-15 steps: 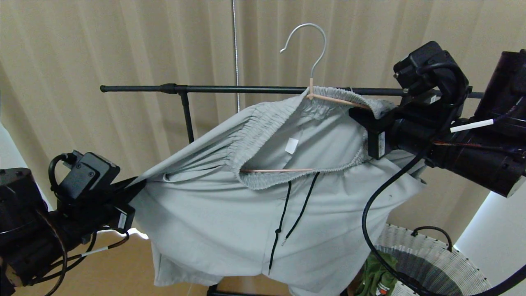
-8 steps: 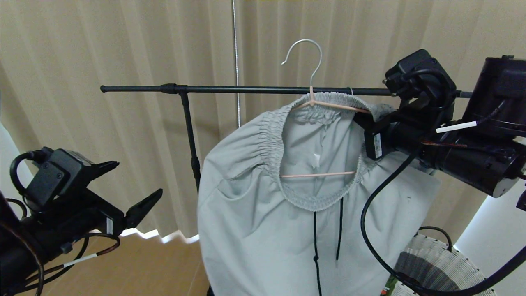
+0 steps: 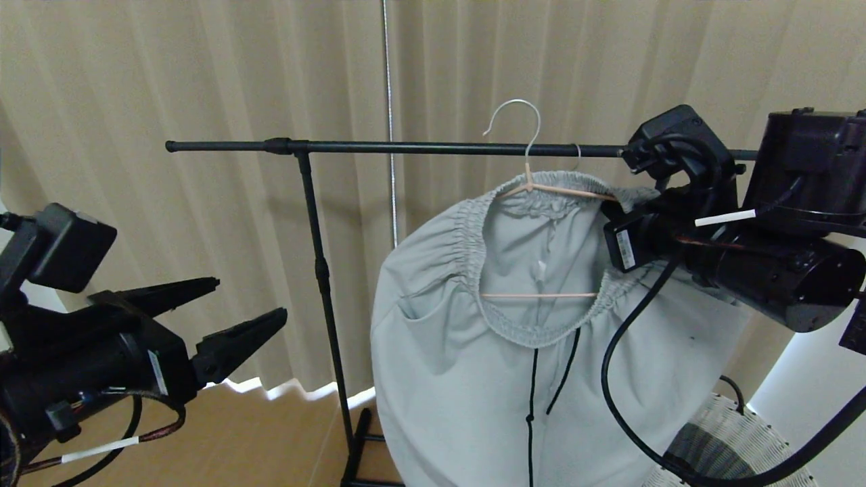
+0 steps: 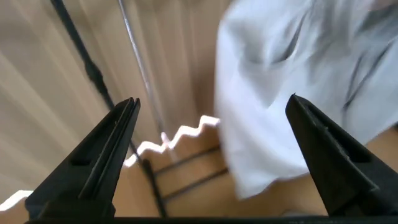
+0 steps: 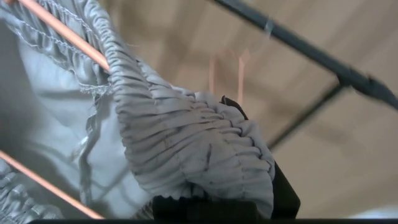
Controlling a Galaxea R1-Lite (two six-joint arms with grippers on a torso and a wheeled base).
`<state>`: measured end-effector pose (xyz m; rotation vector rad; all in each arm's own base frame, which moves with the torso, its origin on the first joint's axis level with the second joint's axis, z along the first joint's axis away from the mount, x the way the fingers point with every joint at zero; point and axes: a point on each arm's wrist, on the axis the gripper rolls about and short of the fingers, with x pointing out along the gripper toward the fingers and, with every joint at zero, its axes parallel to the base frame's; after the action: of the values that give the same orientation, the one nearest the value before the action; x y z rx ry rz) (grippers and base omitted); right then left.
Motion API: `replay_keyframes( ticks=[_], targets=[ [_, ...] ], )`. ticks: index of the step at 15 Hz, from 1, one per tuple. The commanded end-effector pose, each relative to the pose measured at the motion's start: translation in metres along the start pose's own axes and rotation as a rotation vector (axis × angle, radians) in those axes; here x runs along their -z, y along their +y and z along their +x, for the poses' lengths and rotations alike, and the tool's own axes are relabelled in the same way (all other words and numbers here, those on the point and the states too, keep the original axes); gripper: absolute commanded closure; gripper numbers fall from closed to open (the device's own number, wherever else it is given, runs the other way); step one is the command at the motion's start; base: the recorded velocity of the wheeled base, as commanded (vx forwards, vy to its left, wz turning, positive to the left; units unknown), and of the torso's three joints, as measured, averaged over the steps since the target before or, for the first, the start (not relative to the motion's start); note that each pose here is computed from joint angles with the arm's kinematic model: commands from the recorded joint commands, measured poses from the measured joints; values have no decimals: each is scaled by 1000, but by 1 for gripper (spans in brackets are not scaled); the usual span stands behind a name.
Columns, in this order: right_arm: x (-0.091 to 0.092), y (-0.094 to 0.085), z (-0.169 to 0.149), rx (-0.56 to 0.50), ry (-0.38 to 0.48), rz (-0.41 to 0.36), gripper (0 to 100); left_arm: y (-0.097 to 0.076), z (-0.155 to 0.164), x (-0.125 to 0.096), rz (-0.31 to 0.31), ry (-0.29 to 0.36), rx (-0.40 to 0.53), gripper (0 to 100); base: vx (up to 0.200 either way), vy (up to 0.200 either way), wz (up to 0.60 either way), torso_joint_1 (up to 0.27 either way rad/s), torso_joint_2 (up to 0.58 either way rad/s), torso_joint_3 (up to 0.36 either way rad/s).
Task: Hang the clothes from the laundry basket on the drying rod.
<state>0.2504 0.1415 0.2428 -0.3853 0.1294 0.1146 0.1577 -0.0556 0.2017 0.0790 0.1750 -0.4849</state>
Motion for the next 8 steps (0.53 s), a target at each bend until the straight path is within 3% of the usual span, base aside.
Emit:
replay_keyframes(
  ticks=[1, 4, 8],
  targets=[
    [9, 4, 3, 20, 43, -16, 100, 1, -14, 13, 9, -21, -27, 0, 0, 0, 0, 0, 0, 0],
    [10, 5, 7, 84, 66, -1, 100, -3, -27, 24, 59, -96, -31, 0, 0, 0, 0, 0, 0, 0],
    [8, 3, 7, 136, 54, 55, 100, -3, -29, 27, 85, -94, -33, 0, 0, 0, 0, 0, 0, 0]
  ],
)
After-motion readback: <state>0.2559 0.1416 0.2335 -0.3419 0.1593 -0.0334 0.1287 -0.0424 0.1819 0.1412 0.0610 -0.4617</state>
